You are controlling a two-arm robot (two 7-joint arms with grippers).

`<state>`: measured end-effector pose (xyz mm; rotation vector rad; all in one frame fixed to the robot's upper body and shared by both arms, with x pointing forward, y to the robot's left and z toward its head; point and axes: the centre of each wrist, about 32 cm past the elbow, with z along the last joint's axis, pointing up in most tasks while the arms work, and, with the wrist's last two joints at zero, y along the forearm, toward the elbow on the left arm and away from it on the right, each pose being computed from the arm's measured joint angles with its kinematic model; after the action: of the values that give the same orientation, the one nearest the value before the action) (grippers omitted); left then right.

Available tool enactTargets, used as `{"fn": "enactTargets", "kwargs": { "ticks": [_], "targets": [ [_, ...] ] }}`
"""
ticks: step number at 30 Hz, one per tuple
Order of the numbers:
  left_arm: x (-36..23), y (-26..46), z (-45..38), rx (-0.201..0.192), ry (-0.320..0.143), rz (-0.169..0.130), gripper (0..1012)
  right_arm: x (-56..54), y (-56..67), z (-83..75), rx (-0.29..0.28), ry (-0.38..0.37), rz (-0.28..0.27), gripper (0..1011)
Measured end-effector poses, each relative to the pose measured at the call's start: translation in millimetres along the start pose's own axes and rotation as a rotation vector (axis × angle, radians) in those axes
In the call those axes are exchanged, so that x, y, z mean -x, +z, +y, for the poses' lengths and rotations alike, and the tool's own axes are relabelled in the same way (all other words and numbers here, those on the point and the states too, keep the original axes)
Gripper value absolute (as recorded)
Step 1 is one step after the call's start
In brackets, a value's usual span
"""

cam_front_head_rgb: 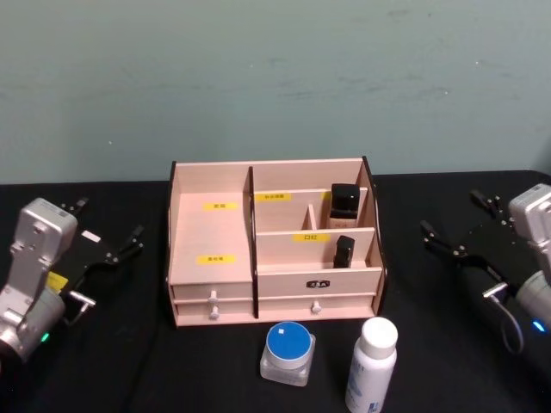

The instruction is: Pick up the facial cleanser and watermelon frost from the table and place them into the tiered storage box.

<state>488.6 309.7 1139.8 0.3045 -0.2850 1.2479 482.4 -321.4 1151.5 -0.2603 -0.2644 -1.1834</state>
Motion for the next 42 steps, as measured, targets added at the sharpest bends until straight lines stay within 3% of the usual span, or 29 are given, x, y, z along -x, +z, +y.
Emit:
{"fn": "enactTargets", "kwargs": {
  "ticks": [7, 16, 24, 27, 33, 42],
  "targets": [
    [0.0, 0.0, 0.0, 0.0, 0.0, 0.0, 1010, -5.6, 15.9, -20.5, -0.031, 0.039, 0.019, 1002],
    [0.0, 0.0, 0.0, 0.0, 0.0, 0.0, 1010, -8.0, 49.1, -58.1, -0.047, 0.155, 0.055, 1002],
    [0.0, 0.0, 0.0, 0.0, 0.0, 0.0, 1009, -1.4, 73.1, -83.9, -0.086, 0.265, 0.074, 1002],
    [0.0, 0.0, 0.0, 0.0, 0.0, 0.0, 1010, 7.2, 82.3, -92.5, -0.108, 0.335, 0.089, 1002],
    [0.0, 0.0, 0.0, 0.0, 0.0, 0.0, 1010, 23.1, 89.6, -102.2, -0.111, 0.43, 0.123, 1002],
    [0.0, 0.0, 0.0, 0.0, 0.0, 0.0, 1010, 31.1, 86.5, -112.4, -0.053, 0.458, 0.164, 1002]
  ]
}}
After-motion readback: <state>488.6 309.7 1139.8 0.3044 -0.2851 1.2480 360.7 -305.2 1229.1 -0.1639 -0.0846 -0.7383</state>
